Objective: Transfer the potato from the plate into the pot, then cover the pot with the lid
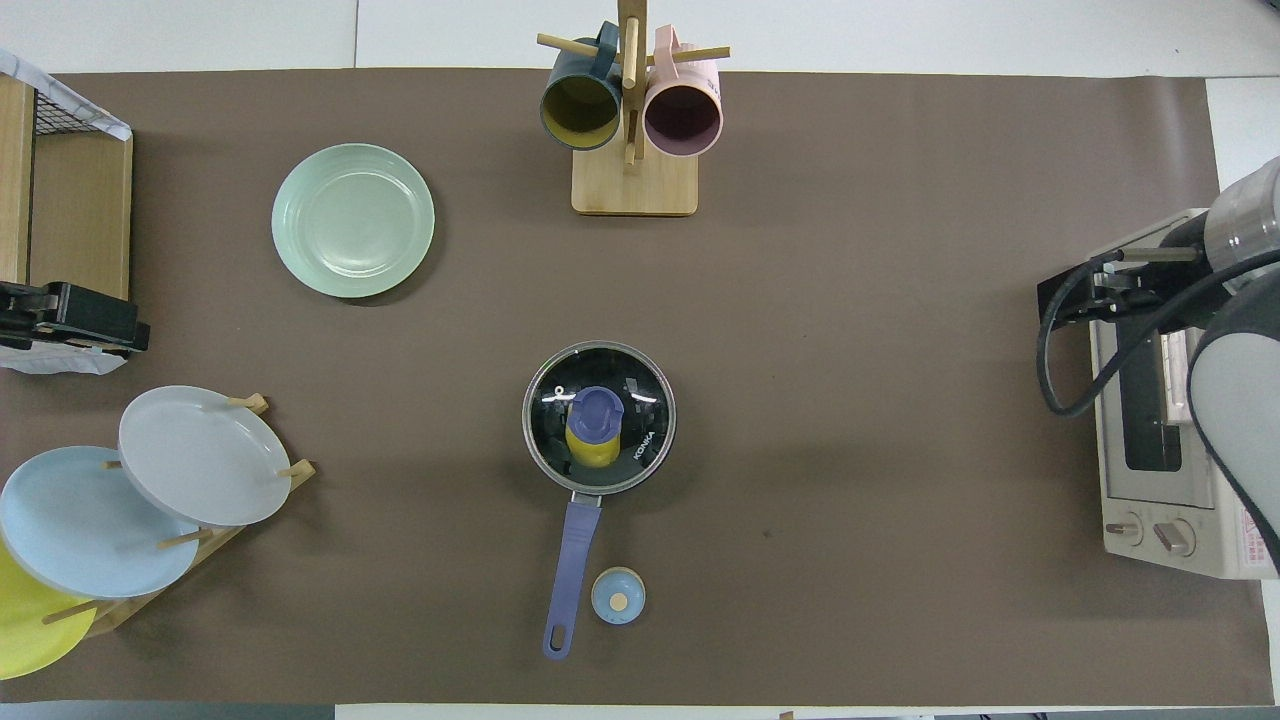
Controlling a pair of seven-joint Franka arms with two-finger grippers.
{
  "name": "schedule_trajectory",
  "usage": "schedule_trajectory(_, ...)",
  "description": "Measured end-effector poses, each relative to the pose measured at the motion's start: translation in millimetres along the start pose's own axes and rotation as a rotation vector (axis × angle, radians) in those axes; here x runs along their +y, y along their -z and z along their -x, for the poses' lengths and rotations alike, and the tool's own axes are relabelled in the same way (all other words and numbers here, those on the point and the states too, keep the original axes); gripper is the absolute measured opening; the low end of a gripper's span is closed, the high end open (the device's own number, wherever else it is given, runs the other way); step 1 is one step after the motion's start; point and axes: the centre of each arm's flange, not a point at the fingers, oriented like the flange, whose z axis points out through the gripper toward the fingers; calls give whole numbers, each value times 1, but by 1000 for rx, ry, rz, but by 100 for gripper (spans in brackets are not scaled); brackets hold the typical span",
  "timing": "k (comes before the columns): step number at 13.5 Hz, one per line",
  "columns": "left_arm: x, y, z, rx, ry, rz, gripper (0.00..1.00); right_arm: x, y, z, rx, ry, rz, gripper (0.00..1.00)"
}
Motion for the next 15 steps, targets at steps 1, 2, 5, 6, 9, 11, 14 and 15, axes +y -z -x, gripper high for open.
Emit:
schedule_trajectory(1,0,0,0,0,0,0,100,3,-1,3,5,0,-1,100)
schedule_trajectory(2,0,0,0,0,0,0,100,3,0,6,10,0,-3,100)
schedule_trajectory(5,0,3,1,5,-1,0,100,7,-1,12,15,-5,-5,100)
schedule_trajectory(6,0,4,1,7,-1,0,100,11,-3,12,12,-12,-5,100)
schedule_trajectory(9,0,6,2,11,-1,0,100,18,-1,11,18,-26,-5,100)
schedule_trajectory(11,0,6,3,11,-1,0,100,24,1,10,22,-4,-5,100)
schedule_trajectory(14,0,6,3,11,-1,0,100,28,2,10,24,18,-4,100)
schedule_trajectory(15,0,6,3,11,-1,0,100,27,2,10,24,20,-4,100)
